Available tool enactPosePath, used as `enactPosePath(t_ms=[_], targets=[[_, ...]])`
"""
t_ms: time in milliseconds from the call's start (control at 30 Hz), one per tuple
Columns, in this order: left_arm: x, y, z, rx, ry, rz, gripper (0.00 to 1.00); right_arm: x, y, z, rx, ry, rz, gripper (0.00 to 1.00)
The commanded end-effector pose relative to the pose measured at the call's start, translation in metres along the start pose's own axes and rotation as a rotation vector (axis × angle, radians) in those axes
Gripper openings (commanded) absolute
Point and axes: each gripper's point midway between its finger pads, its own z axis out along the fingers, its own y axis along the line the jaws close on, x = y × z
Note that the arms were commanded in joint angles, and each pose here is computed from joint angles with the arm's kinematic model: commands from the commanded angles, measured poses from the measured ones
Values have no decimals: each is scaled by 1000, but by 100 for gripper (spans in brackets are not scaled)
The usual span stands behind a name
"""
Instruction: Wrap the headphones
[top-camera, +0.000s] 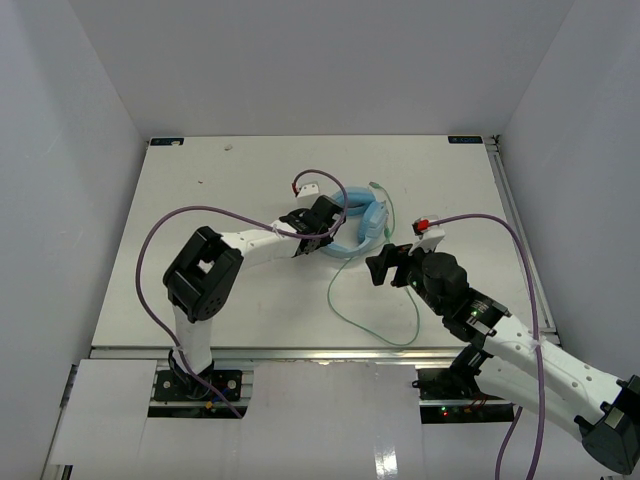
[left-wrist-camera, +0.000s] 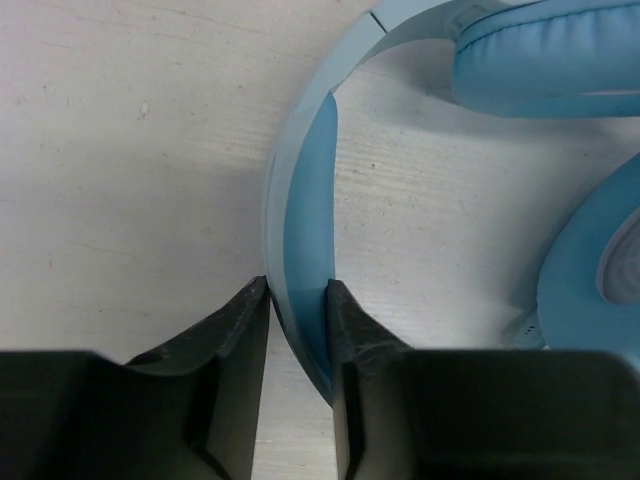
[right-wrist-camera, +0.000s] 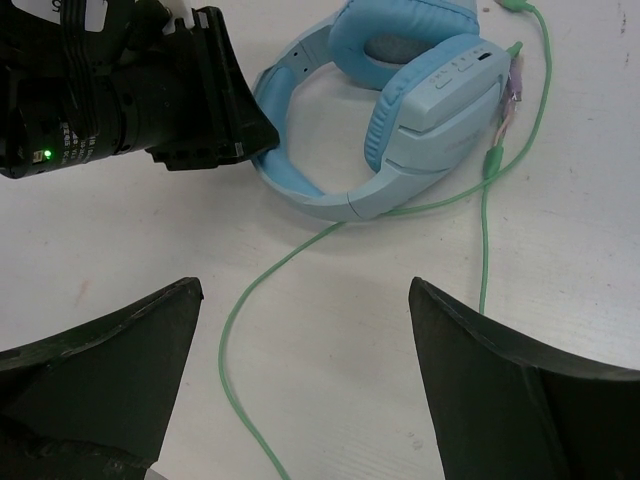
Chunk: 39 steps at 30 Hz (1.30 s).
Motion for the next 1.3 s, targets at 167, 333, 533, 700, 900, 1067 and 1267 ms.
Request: enactPosePath(t_ms=[167,333,533,700,900,1067,1267], targets=[[-21,-3,-15,56,-16,6,0,-11,3,-4,-10,-45,12,91],[-47,18,-44,19,-105,18,0,-11,2,-3,-9,-45,12,91],[-92,58,-75,-15,-218,8,0,-11,4,-3,-15,-43,12,91],[-114,70,-82,41,-232,29,0,-11,2,-3,-5,-45,12,91],[-110,68,-82,76,-208,33,0,-9,2,-1,0,-36,4,91],[-115,47,-119,311,-297,53,0,-8,11,0,-55,-23,-36,91],[-110,39,-171,519,-385,50,0,-32,31,-5,-160,-84,-119,92]])
